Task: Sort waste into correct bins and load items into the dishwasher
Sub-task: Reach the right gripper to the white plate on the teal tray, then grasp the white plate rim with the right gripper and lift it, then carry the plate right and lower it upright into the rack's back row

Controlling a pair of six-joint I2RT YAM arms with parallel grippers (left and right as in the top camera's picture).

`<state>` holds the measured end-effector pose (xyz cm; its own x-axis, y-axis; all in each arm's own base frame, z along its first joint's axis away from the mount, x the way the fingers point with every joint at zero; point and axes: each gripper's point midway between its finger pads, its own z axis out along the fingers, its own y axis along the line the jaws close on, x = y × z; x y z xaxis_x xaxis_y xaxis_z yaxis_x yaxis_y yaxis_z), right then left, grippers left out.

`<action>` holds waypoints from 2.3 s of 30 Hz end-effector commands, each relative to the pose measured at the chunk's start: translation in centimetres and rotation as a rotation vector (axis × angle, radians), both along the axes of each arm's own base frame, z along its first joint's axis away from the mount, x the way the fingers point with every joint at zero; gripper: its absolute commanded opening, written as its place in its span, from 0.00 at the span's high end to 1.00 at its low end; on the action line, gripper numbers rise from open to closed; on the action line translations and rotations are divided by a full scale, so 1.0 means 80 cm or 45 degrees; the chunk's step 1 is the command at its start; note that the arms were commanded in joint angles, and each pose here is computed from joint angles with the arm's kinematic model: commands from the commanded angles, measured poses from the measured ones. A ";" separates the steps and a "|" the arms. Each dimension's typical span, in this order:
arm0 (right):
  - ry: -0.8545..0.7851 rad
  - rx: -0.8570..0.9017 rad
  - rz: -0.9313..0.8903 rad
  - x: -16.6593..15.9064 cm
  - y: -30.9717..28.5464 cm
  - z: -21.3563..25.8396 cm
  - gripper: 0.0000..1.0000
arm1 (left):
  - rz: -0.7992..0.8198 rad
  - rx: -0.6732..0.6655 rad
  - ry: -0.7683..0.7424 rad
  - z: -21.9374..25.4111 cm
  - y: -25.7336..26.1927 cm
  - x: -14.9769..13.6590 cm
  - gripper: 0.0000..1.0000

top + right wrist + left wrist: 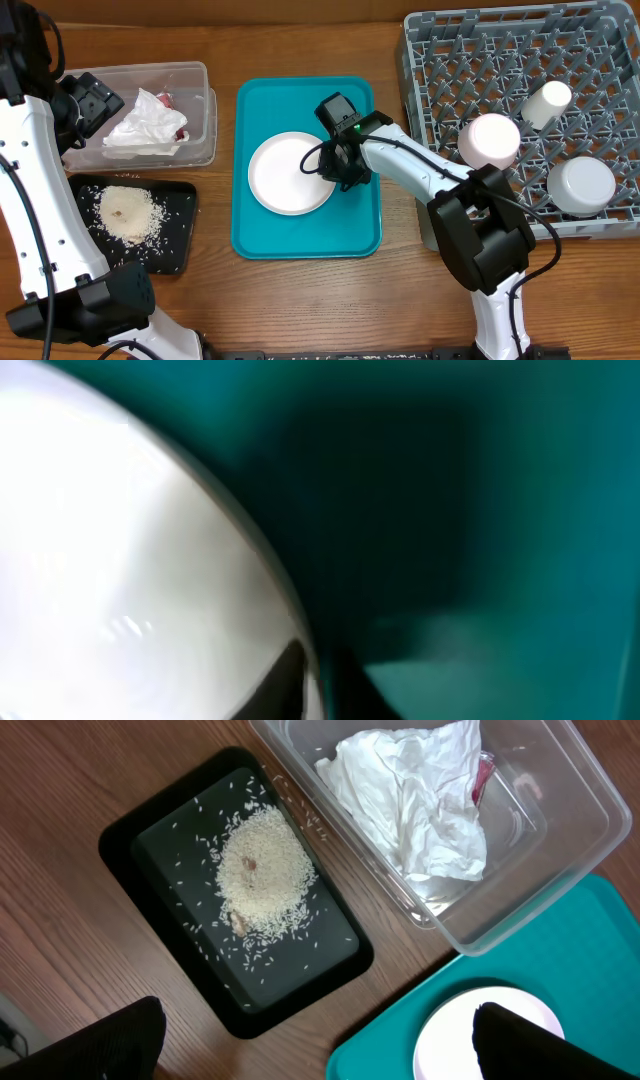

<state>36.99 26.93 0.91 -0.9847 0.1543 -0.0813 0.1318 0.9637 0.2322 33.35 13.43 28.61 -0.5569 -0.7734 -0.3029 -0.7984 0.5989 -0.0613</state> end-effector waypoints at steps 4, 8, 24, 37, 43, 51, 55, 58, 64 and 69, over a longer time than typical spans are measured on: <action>0.048 0.012 -0.060 0.012 -0.012 0.019 0.96 | -0.008 0.013 -0.003 0.003 0.002 -0.002 0.00; 0.038 0.016 -0.120 0.034 -0.035 0.064 0.96 | -0.008 0.014 -0.003 0.003 0.002 -0.002 0.00; -0.409 -0.514 -0.564 0.107 -0.300 0.285 0.96 | -0.008 0.014 -0.003 0.003 0.002 -0.002 0.00; -0.672 -1.002 -0.774 0.132 -0.416 0.343 0.96 | -0.008 0.014 -0.003 0.003 0.002 -0.002 0.00; -0.729 -1.032 -0.667 0.170 -0.411 0.326 0.96 | -0.008 0.014 -0.003 0.003 0.002 -0.002 0.00; -0.750 -1.078 -0.548 0.200 -0.408 0.301 0.96 | -0.008 0.014 -0.003 0.003 0.002 -0.002 0.00; -0.719 -1.106 -0.490 0.206 -0.408 0.283 0.96 | -0.008 0.014 -0.003 0.003 0.002 -0.002 0.00; -0.695 -1.103 -0.472 0.207 -0.406 0.266 0.96 | -0.009 0.014 -0.003 0.003 0.002 -0.002 0.00; -0.662 -1.082 -0.435 0.208 -0.398 0.247 0.96 | -0.008 0.014 -0.003 0.003 0.002 -0.002 0.00; -0.659 -1.076 -0.407 0.206 -0.386 0.247 0.96 | -0.008 0.014 -0.003 0.003 0.002 -0.002 0.00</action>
<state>53.36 -4.87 20.58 -0.7192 0.1123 -0.6857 0.5017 0.7667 -0.4006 33.36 13.42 28.60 -0.5569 -0.7734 -0.3027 -0.7984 0.5990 -0.0616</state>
